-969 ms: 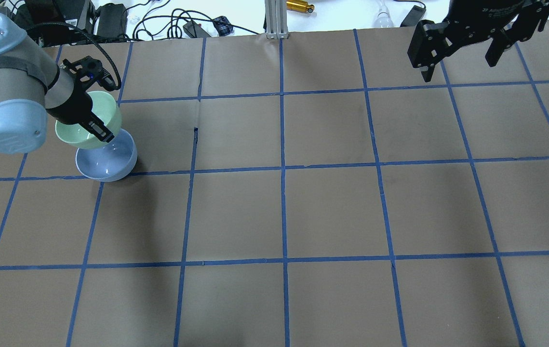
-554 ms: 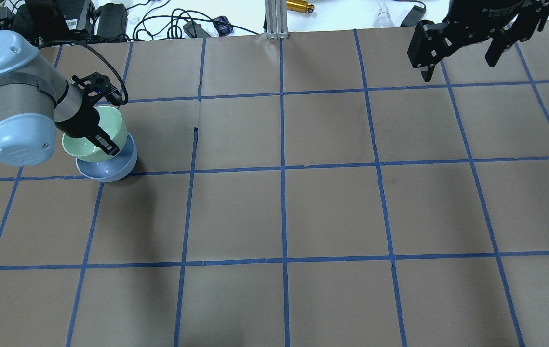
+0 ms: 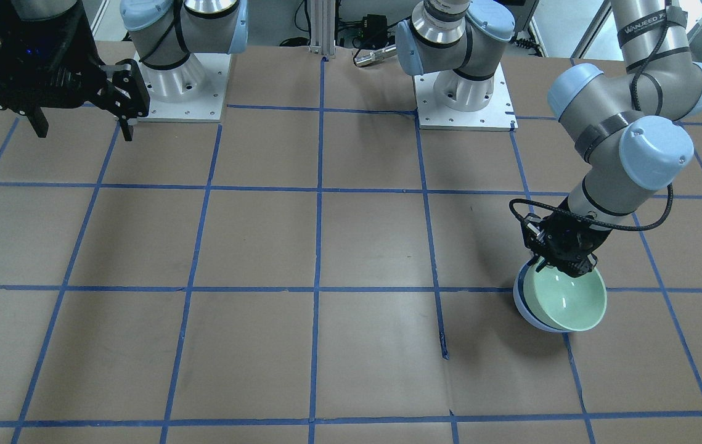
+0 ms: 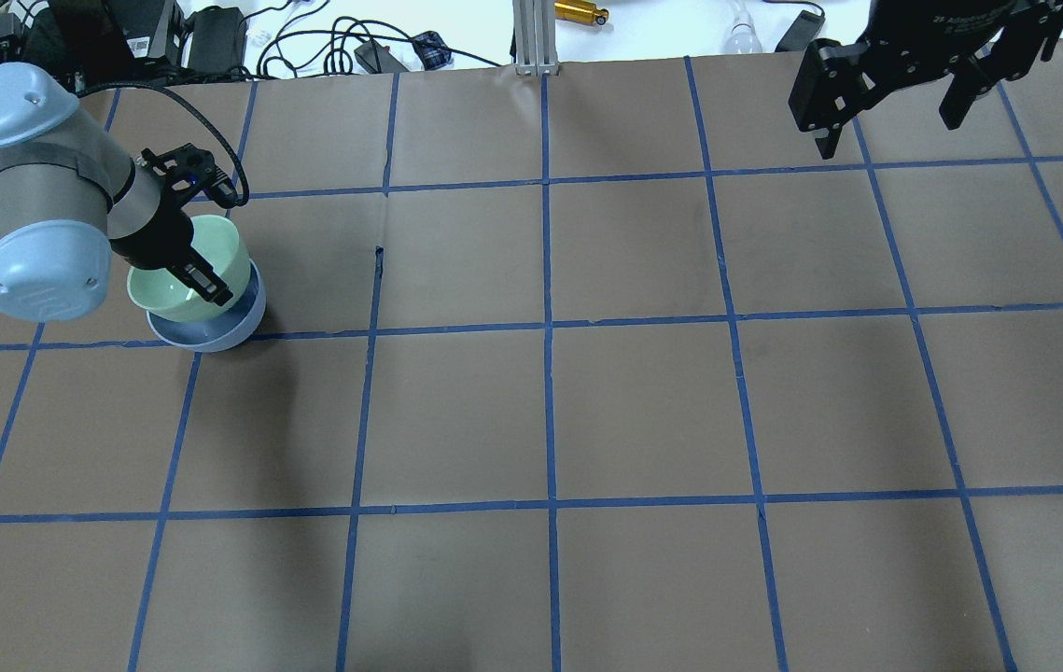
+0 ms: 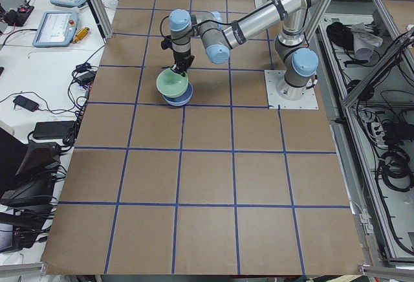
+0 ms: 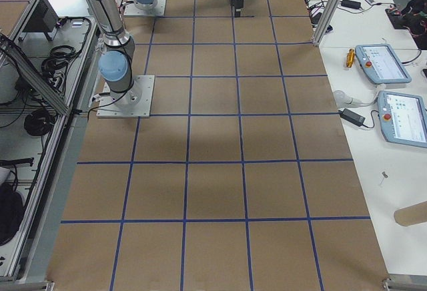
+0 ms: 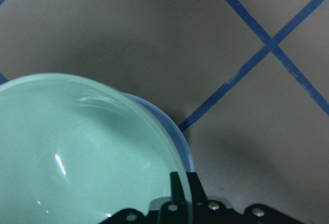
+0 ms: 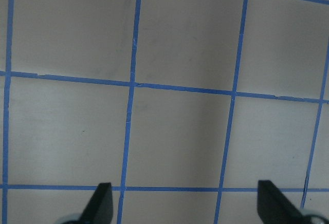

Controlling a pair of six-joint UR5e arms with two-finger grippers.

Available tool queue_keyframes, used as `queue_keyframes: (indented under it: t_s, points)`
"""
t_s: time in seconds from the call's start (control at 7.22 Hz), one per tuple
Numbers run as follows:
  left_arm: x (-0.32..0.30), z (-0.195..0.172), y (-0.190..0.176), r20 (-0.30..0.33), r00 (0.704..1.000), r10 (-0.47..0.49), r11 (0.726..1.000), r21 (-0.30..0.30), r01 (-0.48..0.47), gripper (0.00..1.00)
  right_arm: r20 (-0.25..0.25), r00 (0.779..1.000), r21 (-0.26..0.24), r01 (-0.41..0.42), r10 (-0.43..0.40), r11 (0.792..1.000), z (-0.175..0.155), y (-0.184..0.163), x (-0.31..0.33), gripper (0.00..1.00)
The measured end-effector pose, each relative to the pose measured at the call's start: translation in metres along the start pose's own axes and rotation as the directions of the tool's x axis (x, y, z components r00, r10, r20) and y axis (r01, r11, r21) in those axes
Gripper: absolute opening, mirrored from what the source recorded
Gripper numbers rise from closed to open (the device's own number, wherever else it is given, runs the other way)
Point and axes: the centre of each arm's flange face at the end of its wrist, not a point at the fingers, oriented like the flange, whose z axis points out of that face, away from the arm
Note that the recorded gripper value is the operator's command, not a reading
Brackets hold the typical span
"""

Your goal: Stack green bowl on blue bowl

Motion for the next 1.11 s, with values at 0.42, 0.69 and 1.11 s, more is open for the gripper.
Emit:
queue_keyframes:
  t_s: [0.42, 0.69, 1.11]
  points:
    - [0.001, -0.015, -0.002, 0.02, 0.999, -0.04, 0.999, 0.011, 0.04, 1.0, 0.0, 1.0, 0.0, 0.0, 0.0, 1.0, 0.0, 0.0, 0.0, 1.0]
    - [-0.002, -0.049, -0.011, 0.006, 0.983, -0.183, 0.983, 0.014, 0.183, 1.0, 0.0, 1.0, 0.0, 0.0, 0.0, 1.0, 0.0, 0.0, 0.0, 1.0]
    - [0.009, -0.125, -0.031, -0.031, 0.879, -0.476, 0.878, 0.04, 0.477, 1.0, 0.0, 1.0, 0.0, 0.0, 0.0, 1.0, 0.0, 0.0, 0.0, 1.0]
